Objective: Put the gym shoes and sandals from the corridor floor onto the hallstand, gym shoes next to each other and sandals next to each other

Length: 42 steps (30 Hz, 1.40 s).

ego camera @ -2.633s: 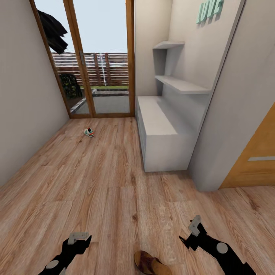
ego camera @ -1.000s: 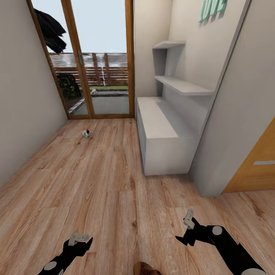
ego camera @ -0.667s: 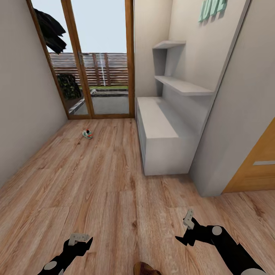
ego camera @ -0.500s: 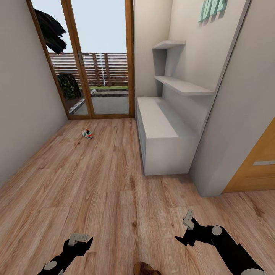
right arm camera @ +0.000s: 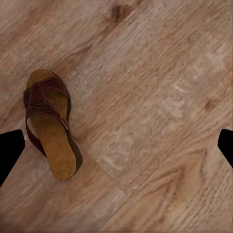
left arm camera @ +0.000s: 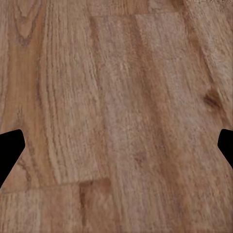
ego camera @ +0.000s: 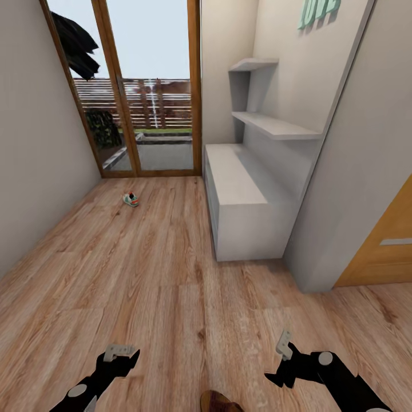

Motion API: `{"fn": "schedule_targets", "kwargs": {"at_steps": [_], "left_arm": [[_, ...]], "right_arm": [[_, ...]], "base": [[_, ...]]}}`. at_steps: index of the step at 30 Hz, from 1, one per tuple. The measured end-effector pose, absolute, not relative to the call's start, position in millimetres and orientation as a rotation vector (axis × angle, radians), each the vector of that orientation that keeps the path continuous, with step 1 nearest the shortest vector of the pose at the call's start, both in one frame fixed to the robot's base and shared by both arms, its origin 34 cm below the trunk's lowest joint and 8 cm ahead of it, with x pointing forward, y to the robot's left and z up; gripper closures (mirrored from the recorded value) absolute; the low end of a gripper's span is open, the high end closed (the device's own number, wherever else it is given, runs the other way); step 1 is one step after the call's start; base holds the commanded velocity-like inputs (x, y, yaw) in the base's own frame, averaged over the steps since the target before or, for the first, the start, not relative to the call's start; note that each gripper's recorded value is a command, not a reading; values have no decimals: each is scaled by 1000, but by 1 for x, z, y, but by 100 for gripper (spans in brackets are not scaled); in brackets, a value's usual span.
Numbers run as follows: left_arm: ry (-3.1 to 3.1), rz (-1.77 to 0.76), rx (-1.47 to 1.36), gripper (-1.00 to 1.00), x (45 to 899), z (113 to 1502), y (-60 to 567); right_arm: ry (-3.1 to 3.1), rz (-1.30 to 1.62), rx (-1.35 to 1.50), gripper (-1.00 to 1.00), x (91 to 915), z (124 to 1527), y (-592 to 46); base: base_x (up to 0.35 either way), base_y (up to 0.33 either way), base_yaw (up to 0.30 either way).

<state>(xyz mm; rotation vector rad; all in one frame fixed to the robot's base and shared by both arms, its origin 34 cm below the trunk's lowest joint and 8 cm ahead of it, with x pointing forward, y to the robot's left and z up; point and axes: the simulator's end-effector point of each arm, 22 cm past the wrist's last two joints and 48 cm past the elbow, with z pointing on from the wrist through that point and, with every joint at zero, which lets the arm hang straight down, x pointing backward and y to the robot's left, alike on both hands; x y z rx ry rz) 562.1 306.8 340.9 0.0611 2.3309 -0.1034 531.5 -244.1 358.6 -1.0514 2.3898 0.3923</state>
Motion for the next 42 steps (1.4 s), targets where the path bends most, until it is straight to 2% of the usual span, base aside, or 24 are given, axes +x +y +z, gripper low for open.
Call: {"fn": "schedule_targets", "kwargs": {"at_steps": [24,42], "left_arm": [[2375,-108,101,-100,579,298,301],[2413,-95,148,-100,558,242,301]], "right_arm": [[2452,429,-1043,-100,498,285,-244],[2507,239,-958,-100,525,247,-233]], "base": [[0,0,0],[0,0,0]]}}
